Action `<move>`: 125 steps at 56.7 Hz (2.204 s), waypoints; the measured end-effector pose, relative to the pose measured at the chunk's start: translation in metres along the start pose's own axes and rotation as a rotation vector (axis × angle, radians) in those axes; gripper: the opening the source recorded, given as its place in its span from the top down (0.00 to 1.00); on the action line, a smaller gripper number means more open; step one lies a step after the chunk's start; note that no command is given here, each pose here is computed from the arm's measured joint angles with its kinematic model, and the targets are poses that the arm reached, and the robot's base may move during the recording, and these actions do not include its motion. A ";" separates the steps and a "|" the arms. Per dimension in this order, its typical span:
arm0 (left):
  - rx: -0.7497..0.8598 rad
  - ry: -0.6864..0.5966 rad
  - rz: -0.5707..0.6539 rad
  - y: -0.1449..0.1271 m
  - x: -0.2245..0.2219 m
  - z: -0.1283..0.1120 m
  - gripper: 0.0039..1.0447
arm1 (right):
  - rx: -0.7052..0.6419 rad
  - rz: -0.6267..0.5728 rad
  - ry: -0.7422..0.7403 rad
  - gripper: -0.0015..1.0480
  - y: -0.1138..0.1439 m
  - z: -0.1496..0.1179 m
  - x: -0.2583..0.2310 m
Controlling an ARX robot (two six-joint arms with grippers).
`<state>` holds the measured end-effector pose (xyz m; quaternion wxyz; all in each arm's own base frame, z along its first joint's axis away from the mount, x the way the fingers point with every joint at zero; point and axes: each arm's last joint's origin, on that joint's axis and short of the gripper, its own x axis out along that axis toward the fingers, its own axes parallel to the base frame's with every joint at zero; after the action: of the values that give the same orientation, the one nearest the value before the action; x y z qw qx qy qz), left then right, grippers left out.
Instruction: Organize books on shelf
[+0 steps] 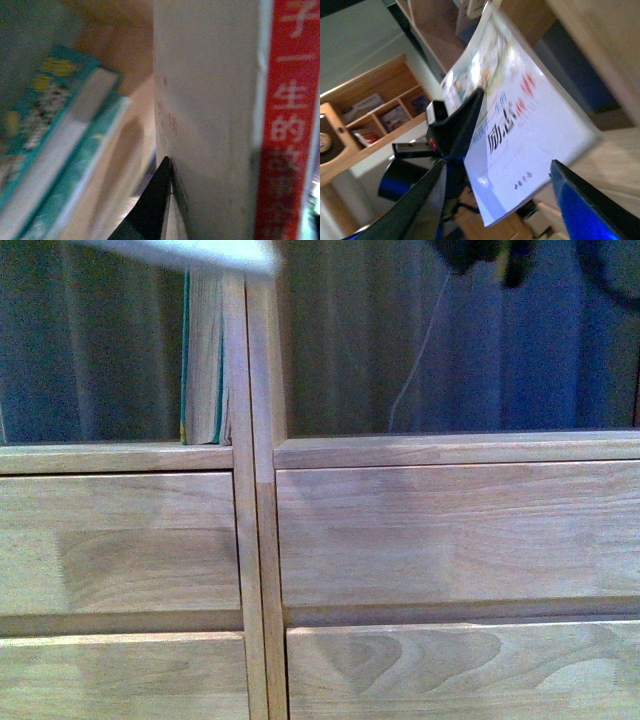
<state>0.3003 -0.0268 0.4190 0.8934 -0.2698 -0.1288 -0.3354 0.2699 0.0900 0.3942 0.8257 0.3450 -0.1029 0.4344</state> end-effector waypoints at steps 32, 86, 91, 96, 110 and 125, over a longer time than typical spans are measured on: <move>0.789 0.028 0.381 0.045 0.046 0.005 0.86 | -0.589 -0.336 -0.014 0.07 0.037 0.017 -0.147; 0.850 0.084 0.354 0.136 0.130 -0.058 0.86 | -0.396 -0.435 0.003 0.07 0.020 -0.036 -0.204; 0.848 0.092 0.338 0.139 0.128 -0.058 0.81 | -0.388 -0.436 0.007 0.07 0.018 -0.038 -0.204; 0.841 0.125 0.331 0.143 0.125 -0.064 0.69 | -0.384 -0.432 0.011 0.07 0.018 -0.039 -0.204; 0.783 0.228 0.297 0.150 0.109 -0.091 0.33 | -0.372 -0.412 0.020 0.07 0.019 -0.044 -0.202; 0.732 0.196 0.253 0.119 0.086 -0.079 0.07 | -0.367 -0.381 0.030 0.07 0.025 -0.048 -0.200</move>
<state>0.4471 -0.0424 0.3428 0.9728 0.0860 -0.1195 -0.1787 0.1238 0.0017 0.2765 0.9427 0.1962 -0.1011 0.2501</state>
